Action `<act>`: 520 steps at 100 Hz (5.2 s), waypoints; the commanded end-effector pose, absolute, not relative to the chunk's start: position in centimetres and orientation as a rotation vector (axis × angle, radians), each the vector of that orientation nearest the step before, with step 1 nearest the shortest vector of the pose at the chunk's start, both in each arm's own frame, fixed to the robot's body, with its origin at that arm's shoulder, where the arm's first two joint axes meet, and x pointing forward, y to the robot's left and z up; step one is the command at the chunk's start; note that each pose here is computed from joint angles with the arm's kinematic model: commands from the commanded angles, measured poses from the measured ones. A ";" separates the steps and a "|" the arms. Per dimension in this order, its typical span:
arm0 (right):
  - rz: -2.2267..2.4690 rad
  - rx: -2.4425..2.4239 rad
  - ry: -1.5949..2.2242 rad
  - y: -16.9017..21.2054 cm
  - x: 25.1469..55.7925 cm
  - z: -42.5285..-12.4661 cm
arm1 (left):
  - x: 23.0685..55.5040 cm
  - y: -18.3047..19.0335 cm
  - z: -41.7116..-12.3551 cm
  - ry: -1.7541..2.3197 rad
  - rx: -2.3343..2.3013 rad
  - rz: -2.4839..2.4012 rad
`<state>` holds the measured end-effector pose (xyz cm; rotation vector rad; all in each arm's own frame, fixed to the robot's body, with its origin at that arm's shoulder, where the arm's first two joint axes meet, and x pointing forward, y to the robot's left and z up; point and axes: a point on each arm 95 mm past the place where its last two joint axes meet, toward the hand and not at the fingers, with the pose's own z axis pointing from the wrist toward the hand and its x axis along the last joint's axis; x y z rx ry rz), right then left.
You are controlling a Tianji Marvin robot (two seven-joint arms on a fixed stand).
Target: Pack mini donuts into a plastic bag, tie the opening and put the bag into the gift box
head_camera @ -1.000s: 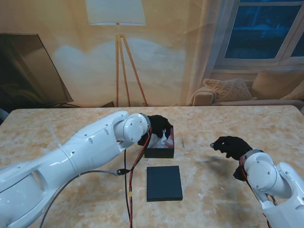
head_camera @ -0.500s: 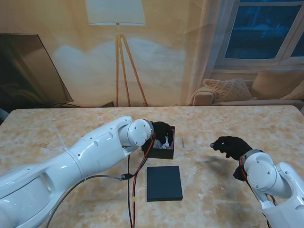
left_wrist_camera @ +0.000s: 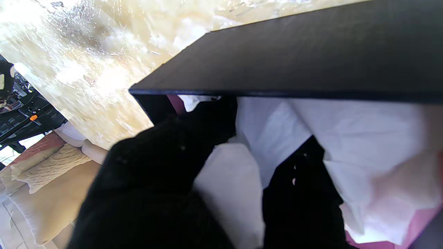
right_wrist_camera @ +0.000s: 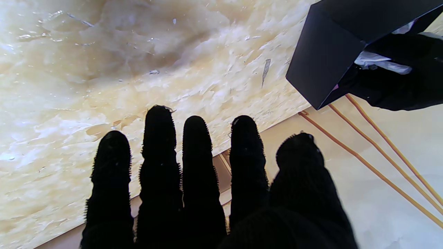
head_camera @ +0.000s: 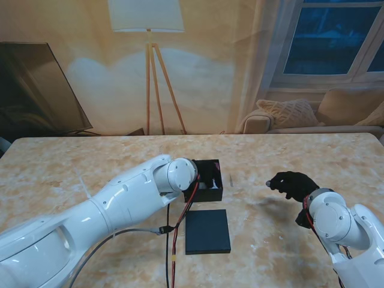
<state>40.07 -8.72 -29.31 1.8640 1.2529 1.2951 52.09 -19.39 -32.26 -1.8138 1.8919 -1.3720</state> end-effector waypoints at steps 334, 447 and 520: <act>1.322 1.956 1.293 -7.0 40.1 -29.8 | 50.0 -17.6 -31.5 1.881 -1.992 -1.493; 1.329 1.965 1.305 -6.3 40.1 -30.0 | 50.0 -17.0 -28.5 2.001 -1.741 -1.584; 1.427 1.922 1.574 -3.5 39.2 -33.1 | 42.6 -9.1 -29.1 1.590 -1.582 -1.868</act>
